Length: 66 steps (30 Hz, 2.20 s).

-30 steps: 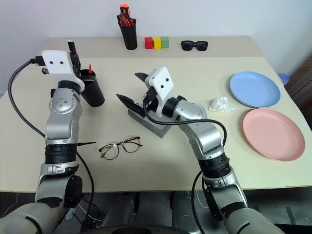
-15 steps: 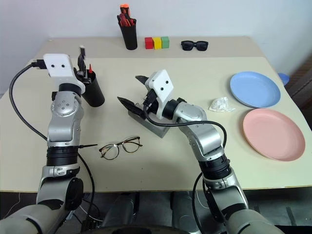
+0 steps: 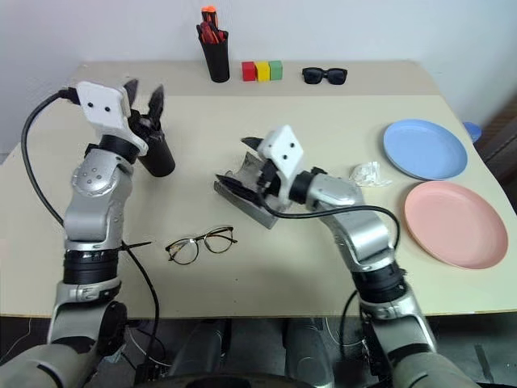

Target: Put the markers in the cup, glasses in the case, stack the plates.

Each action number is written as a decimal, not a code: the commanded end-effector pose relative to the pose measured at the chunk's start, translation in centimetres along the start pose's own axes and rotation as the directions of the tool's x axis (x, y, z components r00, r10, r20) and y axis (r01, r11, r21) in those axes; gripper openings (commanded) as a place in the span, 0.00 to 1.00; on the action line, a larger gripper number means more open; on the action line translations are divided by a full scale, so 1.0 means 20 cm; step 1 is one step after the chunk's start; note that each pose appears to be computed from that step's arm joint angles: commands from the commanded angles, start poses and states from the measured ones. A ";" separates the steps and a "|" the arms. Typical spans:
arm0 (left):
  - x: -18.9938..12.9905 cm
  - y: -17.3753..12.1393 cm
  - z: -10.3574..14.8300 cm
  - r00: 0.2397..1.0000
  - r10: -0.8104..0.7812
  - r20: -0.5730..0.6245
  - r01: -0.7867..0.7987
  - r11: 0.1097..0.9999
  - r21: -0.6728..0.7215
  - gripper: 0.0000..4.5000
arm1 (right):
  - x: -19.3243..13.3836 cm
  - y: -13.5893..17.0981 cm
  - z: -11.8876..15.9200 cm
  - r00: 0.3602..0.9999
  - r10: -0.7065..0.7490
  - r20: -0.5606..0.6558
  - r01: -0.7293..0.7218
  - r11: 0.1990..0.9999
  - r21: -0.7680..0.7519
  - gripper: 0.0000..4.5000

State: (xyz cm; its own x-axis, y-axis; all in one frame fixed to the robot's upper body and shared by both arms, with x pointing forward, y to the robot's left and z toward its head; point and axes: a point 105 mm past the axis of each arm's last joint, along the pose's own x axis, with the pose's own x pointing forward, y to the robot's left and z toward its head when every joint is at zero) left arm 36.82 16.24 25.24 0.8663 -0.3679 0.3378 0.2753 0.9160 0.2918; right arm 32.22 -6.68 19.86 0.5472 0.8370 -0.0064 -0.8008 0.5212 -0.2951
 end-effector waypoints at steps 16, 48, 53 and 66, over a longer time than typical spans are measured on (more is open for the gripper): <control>-0.16 -0.41 -0.39 0.358 -0.824 -0.439 0.913 0.408 -0.021 0.99 | -0.30 0.09 -0.02 0.987 0.091 -0.135 -0.095 0.995 -0.028 1.00; -0.15 -0.53 -0.34 0.251 -0.876 -0.411 0.902 0.365 -0.229 0.06 | -0.22 0.16 -0.03 0.989 0.110 -0.103 -0.113 0.993 -0.019 1.00; -0.12 -0.51 -0.32 0.326 -0.863 -0.387 0.904 0.405 -0.140 0.49 | -0.20 0.16 -0.02 0.988 0.125 -0.095 -0.127 0.992 -0.021 1.00; -0.41 -0.14 -0.28 0.407 -0.785 -0.467 0.817 0.541 -0.197 0.98 | -0.18 0.17 -0.05 0.985 0.116 -0.130 -0.129 0.987 -0.096 1.00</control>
State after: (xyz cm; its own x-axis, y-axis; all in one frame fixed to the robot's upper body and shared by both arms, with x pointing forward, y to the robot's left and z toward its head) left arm 31.93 17.93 15.73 0.3367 -0.7787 -0.5294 0.9405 0.2509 0.2291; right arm 28.14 -8.64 17.05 0.5017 0.8434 -0.1921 -0.8404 0.4227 -0.3393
